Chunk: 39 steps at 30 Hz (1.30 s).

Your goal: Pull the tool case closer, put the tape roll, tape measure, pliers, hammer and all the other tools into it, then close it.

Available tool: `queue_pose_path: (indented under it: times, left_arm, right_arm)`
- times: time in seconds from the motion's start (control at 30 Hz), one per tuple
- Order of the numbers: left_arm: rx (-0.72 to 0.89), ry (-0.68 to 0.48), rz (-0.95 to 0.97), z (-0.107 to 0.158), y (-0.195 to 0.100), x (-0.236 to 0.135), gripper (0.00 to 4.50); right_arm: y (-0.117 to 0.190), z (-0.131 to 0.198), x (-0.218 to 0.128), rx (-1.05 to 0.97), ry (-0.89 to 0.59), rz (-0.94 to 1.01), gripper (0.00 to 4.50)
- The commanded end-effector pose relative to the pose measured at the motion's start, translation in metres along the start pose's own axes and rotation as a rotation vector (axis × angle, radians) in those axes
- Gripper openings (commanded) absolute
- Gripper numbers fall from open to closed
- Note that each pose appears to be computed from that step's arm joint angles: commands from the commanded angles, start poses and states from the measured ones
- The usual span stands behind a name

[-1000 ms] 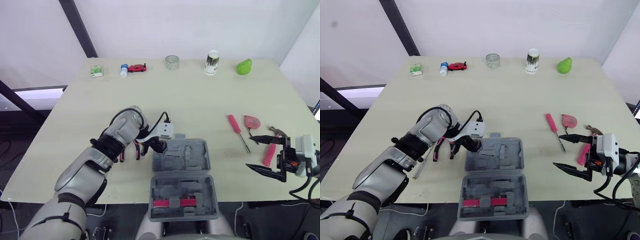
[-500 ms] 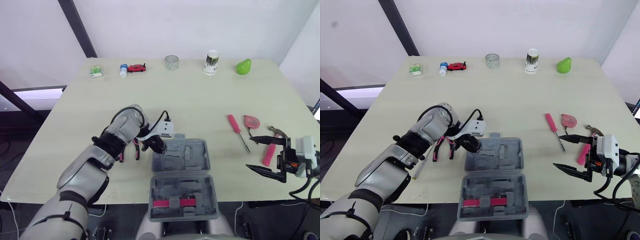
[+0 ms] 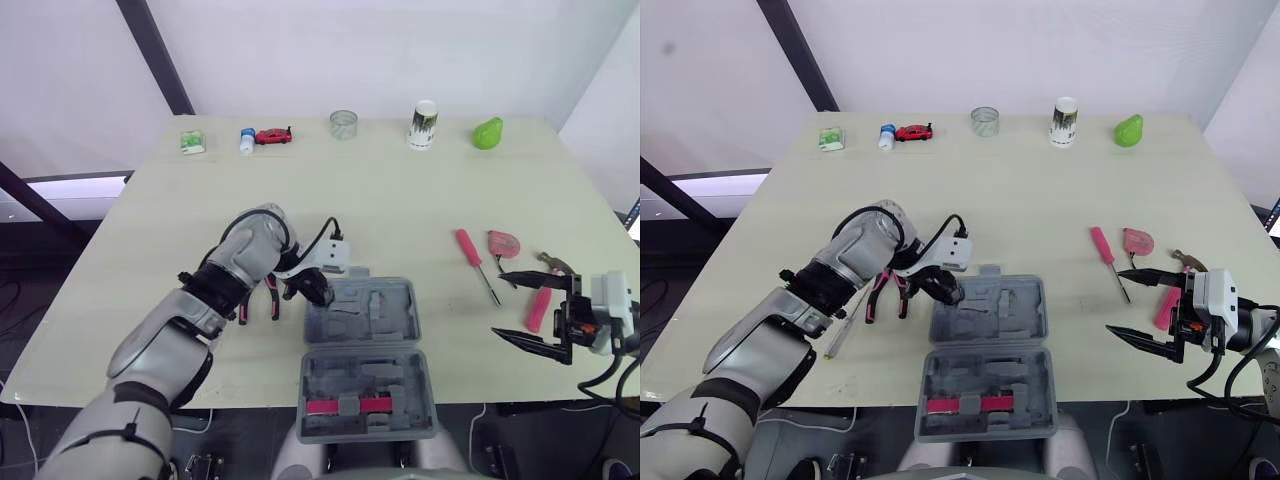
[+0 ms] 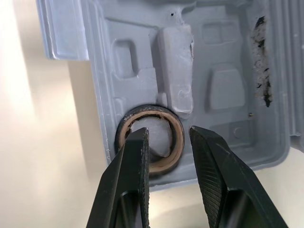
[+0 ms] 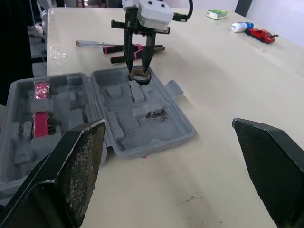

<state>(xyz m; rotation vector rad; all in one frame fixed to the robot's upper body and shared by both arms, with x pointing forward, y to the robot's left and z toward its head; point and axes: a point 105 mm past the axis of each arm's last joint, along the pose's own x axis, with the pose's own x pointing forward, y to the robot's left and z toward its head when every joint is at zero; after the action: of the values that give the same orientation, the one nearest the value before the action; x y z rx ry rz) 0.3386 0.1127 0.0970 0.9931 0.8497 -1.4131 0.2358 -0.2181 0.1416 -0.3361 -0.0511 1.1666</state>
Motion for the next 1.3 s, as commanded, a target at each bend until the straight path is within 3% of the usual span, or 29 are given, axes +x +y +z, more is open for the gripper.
queue_pose_path:
  times: [0.03, 0.2, 0.4, 0.63, 0.77, 1.13, 1.23, 1.3]
  left_arm:
    - [0.022, 0.004, 0.006, 0.003, 0.000, -0.007, 1.45]
    - [0.046, -0.037, 0.072, 0.012, 0.005, -0.018, 1.45]
    - [0.077, -0.166, 0.107, 0.015, 0.005, -0.025, 1.45]
    - [0.067, -0.680, 0.135, 0.022, -0.010, -0.035, 1.45]
    - [-0.026, -0.850, 0.152, 0.015, -0.014, -0.031, 1.45]
    - [-0.116, -0.875, 0.154, -0.015, -0.006, -0.021, 1.45]
    - [-0.029, -0.767, 0.193, -0.029, -0.003, -0.012, 1.45]
    - [-0.024, -0.764, 0.185, -0.032, -0.002, -0.010, 1.45]
  right_arm:
    - [-0.001, 0.009, 0.001, -0.039, -0.022, -0.002, 4.50]
    - [-0.001, 0.011, 0.003, -0.039, -0.023, -0.004, 4.50]
    - [0.001, 0.012, 0.003, -0.036, -0.024, -0.010, 4.50]
    - [0.003, 0.011, 0.006, -0.031, -0.038, -0.035, 4.50]
    - [0.002, 0.012, 0.008, -0.044, -0.053, -0.059, 4.50]
    - [0.009, 0.010, 0.020, -0.043, -0.089, -0.067, 4.50]
    - [0.012, 0.013, 0.031, -0.052, -0.115, -0.063, 4.50]
    - [0.013, 0.016, 0.036, -0.049, -0.131, -0.066, 4.50]
